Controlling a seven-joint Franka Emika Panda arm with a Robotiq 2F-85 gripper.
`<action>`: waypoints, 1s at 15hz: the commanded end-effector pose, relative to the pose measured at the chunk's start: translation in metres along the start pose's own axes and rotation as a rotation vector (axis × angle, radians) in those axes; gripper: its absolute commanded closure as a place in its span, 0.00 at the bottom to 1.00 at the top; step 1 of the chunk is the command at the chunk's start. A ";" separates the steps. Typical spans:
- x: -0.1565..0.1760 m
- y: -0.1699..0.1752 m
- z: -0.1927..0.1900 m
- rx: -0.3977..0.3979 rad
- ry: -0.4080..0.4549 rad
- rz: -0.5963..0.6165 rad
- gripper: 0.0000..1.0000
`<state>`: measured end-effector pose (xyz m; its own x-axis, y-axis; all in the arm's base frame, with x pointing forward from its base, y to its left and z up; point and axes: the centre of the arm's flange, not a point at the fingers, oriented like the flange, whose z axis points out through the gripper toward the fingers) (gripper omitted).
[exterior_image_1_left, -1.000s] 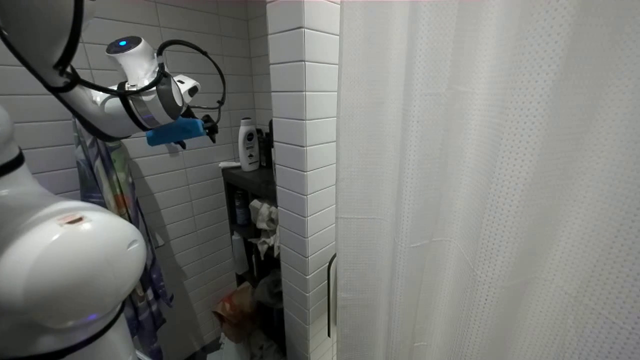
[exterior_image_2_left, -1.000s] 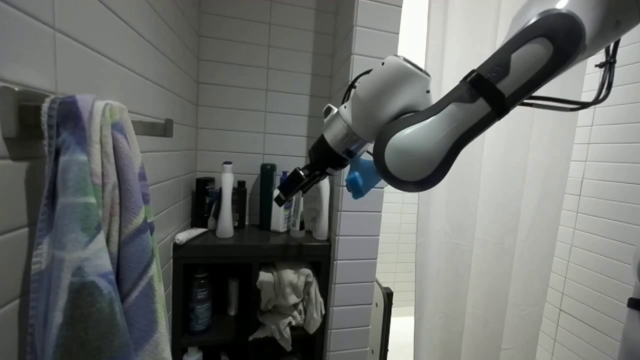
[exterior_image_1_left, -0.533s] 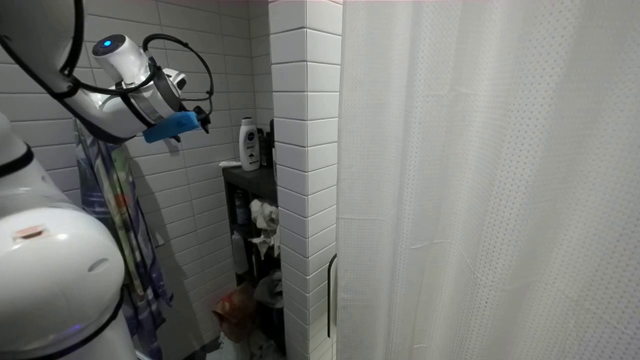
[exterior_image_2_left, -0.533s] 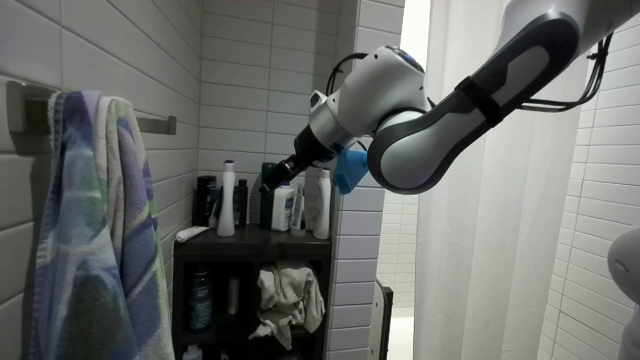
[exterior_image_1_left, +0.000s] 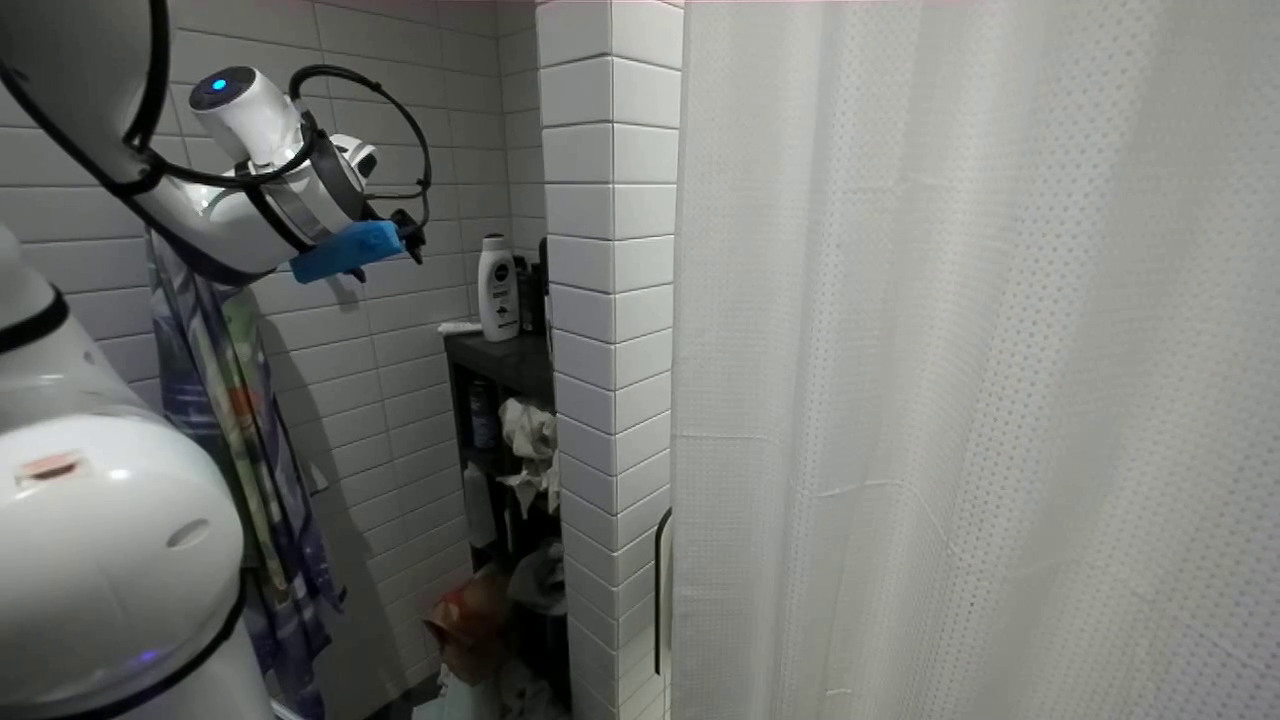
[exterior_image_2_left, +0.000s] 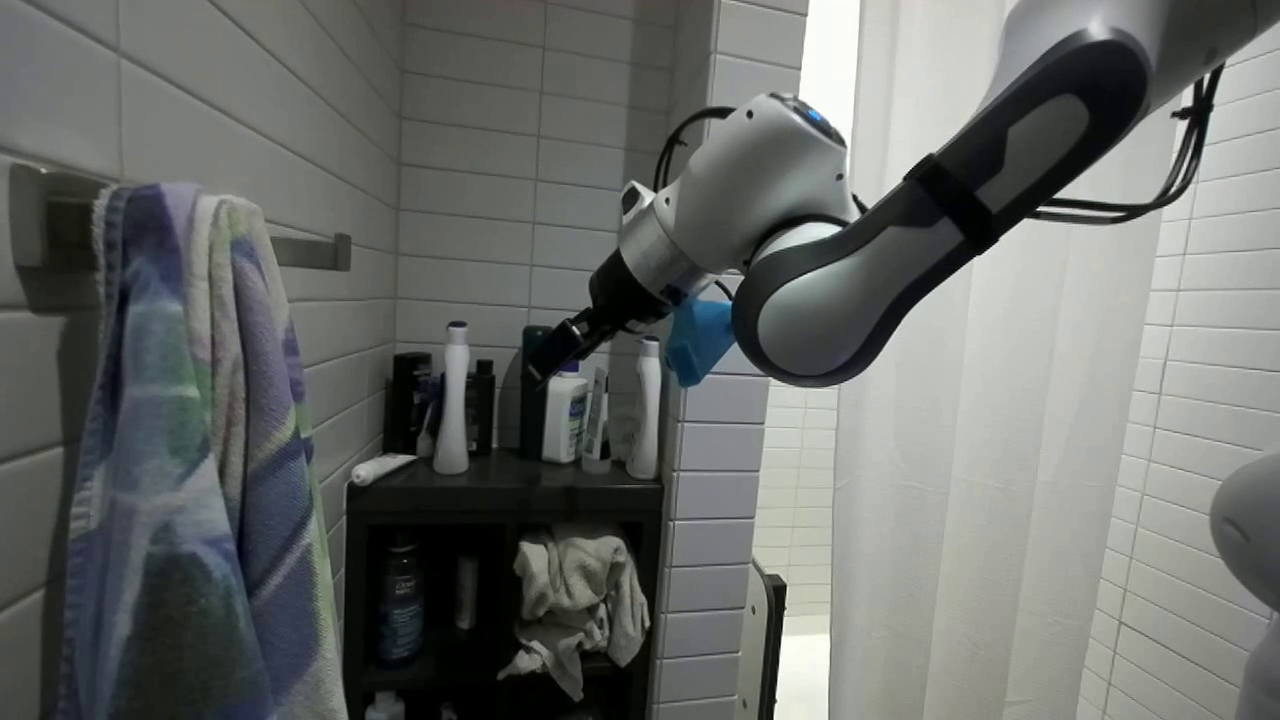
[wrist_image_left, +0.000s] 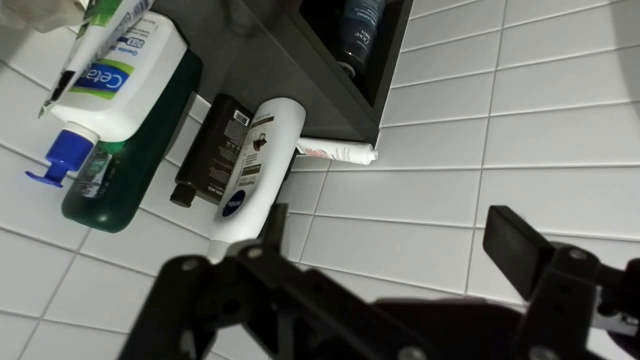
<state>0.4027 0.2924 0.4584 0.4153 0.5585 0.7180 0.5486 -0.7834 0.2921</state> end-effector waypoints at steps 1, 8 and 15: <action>0.000 0.000 0.000 0.000 0.000 0.000 0.00; 0.006 -0.007 0.012 -0.002 -0.004 0.032 0.00; 0.040 -0.033 0.041 -0.051 -0.017 0.084 0.00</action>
<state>0.4101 0.3214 0.4691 0.4582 0.5125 0.7262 0.5145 -0.8192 0.2535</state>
